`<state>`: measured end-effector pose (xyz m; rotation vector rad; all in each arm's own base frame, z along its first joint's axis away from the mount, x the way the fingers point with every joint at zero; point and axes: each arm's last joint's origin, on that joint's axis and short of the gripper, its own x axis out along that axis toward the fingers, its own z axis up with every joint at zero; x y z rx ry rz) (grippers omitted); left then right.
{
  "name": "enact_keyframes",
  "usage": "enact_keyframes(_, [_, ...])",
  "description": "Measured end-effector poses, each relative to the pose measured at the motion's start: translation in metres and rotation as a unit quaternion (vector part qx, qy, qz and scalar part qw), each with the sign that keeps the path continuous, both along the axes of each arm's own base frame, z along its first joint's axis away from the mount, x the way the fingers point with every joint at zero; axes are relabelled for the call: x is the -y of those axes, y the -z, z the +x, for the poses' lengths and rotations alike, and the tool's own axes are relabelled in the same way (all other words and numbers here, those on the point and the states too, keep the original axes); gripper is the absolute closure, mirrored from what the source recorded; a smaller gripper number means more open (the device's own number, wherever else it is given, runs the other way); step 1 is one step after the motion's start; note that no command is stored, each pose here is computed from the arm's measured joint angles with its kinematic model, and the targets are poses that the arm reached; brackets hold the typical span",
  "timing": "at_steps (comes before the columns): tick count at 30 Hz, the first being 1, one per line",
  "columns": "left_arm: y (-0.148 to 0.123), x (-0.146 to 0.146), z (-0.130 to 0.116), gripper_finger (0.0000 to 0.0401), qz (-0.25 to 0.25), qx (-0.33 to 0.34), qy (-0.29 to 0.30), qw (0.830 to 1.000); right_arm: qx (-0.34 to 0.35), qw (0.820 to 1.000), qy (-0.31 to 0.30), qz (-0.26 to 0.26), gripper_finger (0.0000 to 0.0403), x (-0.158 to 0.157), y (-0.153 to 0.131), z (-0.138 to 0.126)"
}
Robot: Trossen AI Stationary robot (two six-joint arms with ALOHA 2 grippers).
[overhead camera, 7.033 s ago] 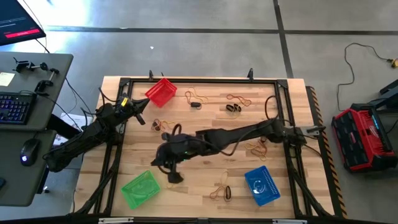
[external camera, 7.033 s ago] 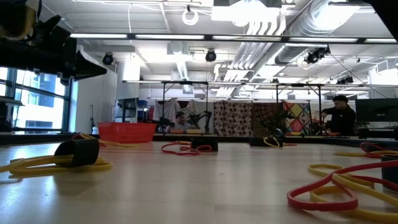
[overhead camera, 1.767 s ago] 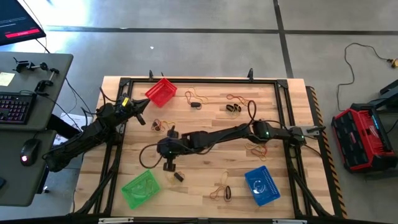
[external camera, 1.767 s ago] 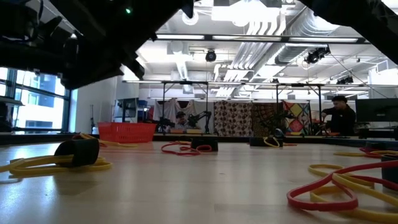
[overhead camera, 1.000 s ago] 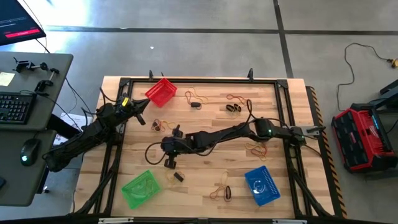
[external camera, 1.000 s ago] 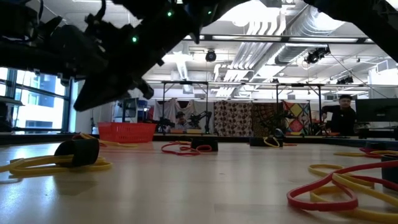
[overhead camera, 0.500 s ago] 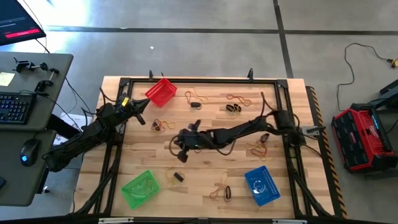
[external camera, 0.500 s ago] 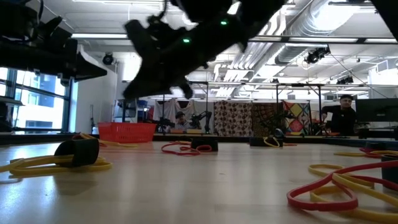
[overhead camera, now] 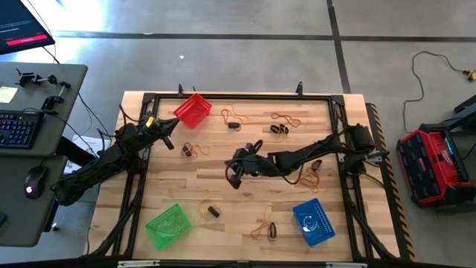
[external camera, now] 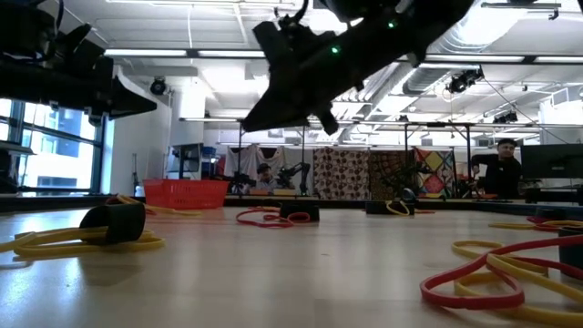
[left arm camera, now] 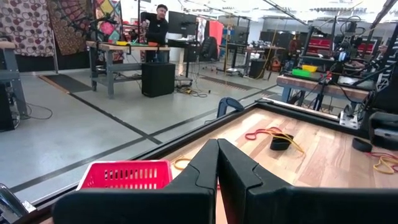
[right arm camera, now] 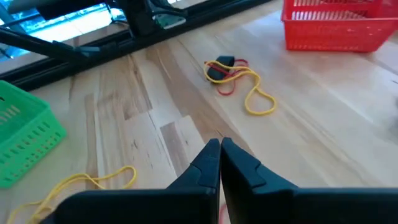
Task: Sort rubber bands into baskets
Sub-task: Put the black rubber band into the blue basket
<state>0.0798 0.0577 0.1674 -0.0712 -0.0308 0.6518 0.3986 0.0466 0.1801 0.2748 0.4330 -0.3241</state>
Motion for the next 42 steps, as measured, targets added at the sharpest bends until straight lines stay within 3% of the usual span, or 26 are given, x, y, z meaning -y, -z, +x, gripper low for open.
enact_keyframes(12, [0.000, 0.000, 0.000, 0.0400, 0.000, 0.000, 0.000, 1.000, -0.007, 0.999, 0.040, 0.008, 0.0403, 0.031, -0.004, -0.048])
enact_keyframes(15, [0.000, 0.000, 0.000, 0.0400, 0.000, 0.000, 0.000, 1.000, -0.031, 0.997, 0.076, 0.011, 0.0403, 0.044, 0.001, -0.066])
enact_keyframes(22, [0.000, 0.000, 0.000, 0.0400, 0.000, 0.000, 0.000, 1.000, -0.089, 0.985, 0.148, 0.015, 0.0403, 0.072, 0.013, -0.099])
enact_keyframes(34, [0.000, 0.000, 0.000, 0.0400, 0.000, 0.000, 0.000, 1.000, -0.182, 0.957, 0.225, 0.027, 0.0402, 0.119, 0.030, -0.125])
enact_keyframes(38, [0.000, 0.000, 0.000, 0.0400, 0.000, 0.000, 0.000, 1.000, -0.209, 0.950, 0.232, 0.025, 0.0377, 0.133, 0.032, -0.131])
enact_keyframes(42, [0.000, 0.000, 0.000, 0.0400, 0.000, 0.000, 0.000, 1.000, -0.222, 0.947, 0.230, 0.011, 0.0326, 0.141, 0.033, -0.134])
